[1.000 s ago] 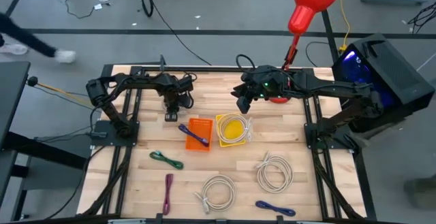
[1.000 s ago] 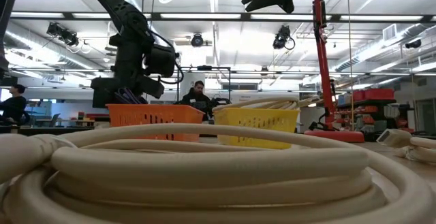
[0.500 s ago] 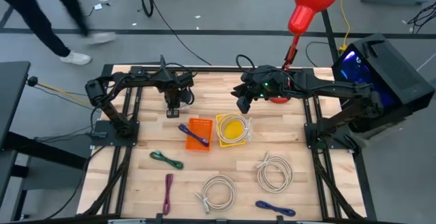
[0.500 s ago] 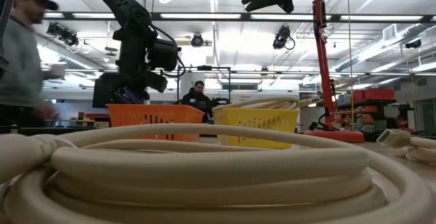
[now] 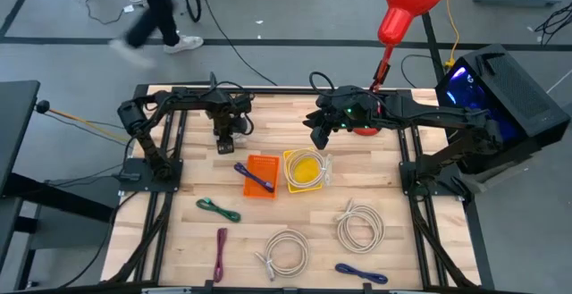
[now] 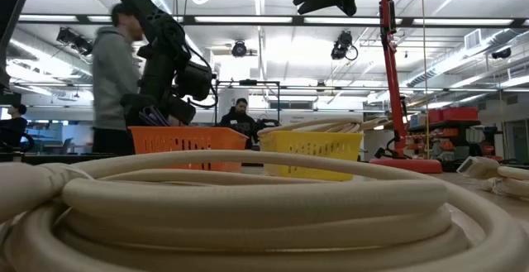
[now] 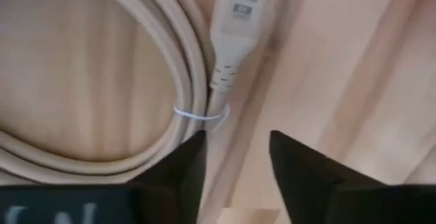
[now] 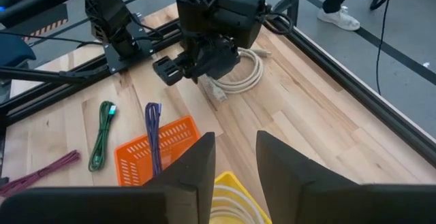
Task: Pick & Place USB Port
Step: Put the brown HDMI cable into the yellow bin
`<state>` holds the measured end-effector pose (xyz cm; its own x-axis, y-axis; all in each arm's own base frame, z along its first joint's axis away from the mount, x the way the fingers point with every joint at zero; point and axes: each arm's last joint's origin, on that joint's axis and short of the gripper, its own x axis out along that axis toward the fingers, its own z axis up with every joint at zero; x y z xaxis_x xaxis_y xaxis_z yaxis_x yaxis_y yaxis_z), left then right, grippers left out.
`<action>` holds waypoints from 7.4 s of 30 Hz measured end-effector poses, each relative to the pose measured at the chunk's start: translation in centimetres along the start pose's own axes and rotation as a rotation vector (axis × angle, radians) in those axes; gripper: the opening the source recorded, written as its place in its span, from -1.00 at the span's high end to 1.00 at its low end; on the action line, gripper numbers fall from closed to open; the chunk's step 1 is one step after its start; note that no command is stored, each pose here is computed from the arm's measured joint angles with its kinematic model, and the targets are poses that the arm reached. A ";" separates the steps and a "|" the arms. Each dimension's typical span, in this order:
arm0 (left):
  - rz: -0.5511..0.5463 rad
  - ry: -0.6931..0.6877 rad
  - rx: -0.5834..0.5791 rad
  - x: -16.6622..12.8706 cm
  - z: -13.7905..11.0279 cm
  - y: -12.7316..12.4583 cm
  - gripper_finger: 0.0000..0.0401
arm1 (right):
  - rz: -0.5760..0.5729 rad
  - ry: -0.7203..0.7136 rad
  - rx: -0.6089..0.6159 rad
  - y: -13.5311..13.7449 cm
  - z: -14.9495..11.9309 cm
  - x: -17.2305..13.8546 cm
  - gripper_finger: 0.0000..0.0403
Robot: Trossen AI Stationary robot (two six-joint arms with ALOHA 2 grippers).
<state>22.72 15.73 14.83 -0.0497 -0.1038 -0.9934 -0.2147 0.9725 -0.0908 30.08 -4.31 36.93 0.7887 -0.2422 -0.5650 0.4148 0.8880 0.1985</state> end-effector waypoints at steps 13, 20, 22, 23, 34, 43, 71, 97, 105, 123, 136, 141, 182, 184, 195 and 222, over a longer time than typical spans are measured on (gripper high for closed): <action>0.060 0.050 0.039 0.0 -0.1 -0.3 0.08 | -0.001 0.000 0.003 0.0 0.0 0.0 0.46; 0.103 0.070 0.077 -1.0 0.5 -0.9 0.16 | -0.007 -0.001 -0.003 -0.2 0.0 0.0 0.46; 0.119 0.046 0.071 -1.7 0.9 -0.6 0.16 | -0.007 -0.001 -0.004 -0.2 0.0 0.0 0.46; 0.125 0.033 0.067 -2.0 1.1 -0.4 0.16 | -0.008 -0.001 -0.004 -0.2 0.0 0.0 0.46; 0.106 -0.046 0.027 -2.2 0.6 2.1 0.17 | -0.005 0.000 -0.004 -0.1 0.0 0.0 0.46; 0.028 -0.071 0.009 -1.2 0.8 2.9 0.17 | -0.005 0.000 0.007 -0.1 0.0 0.0 0.46; 0.020 0.053 0.077 0.8 2.2 3.1 0.77 | -0.009 -0.002 0.004 -0.2 0.0 0.0 0.46; 0.023 -0.527 -0.028 -17.3 0.1 -6.1 0.79 | -0.100 -0.020 -0.038 -3.3 1.0 0.3 0.46; -0.086 -0.812 0.069 -20.3 3.2 -11.9 0.79 | -0.118 -0.024 -0.053 -4.3 1.3 0.2 0.46; -0.320 -0.802 0.164 -12.5 12.1 -19.9 0.79 | -0.134 -0.105 -0.023 -6.9 2.6 -1.6 0.46; -0.389 -0.803 0.134 -9.1 15.0 -20.6 0.79 | -0.113 -0.087 -0.048 -6.9 2.4 -1.6 0.46; -0.381 -0.773 0.120 -7.5 15.9 -20.3 0.79 | -0.113 -0.084 -0.051 -6.9 2.4 -1.6 0.46; -0.407 -0.693 0.026 -5.7 16.5 -19.4 0.79 | -0.119 -0.060 -0.081 -6.9 2.2 -1.6 0.46; -0.409 -0.692 0.025 -5.7 16.5 -19.4 0.79 | -0.119 -0.059 -0.081 -6.9 2.2 -1.6 0.46; -0.450 -0.651 0.007 -5.7 16.3 -18.8 0.29 | -0.125 -0.023 -0.078 -7.0 1.9 -1.6 0.46; -0.239 -0.659 -0.061 -14.5 9.1 -14.0 0.24 | 0.112 0.212 -0.107 -0.7 -1.6 -2.0 0.46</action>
<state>35.28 5.54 29.84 0.6032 -0.1460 -0.7841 -0.2013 0.9234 -0.3268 27.48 -3.81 36.62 0.7098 -0.0626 -0.7016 0.2708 0.9437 0.1898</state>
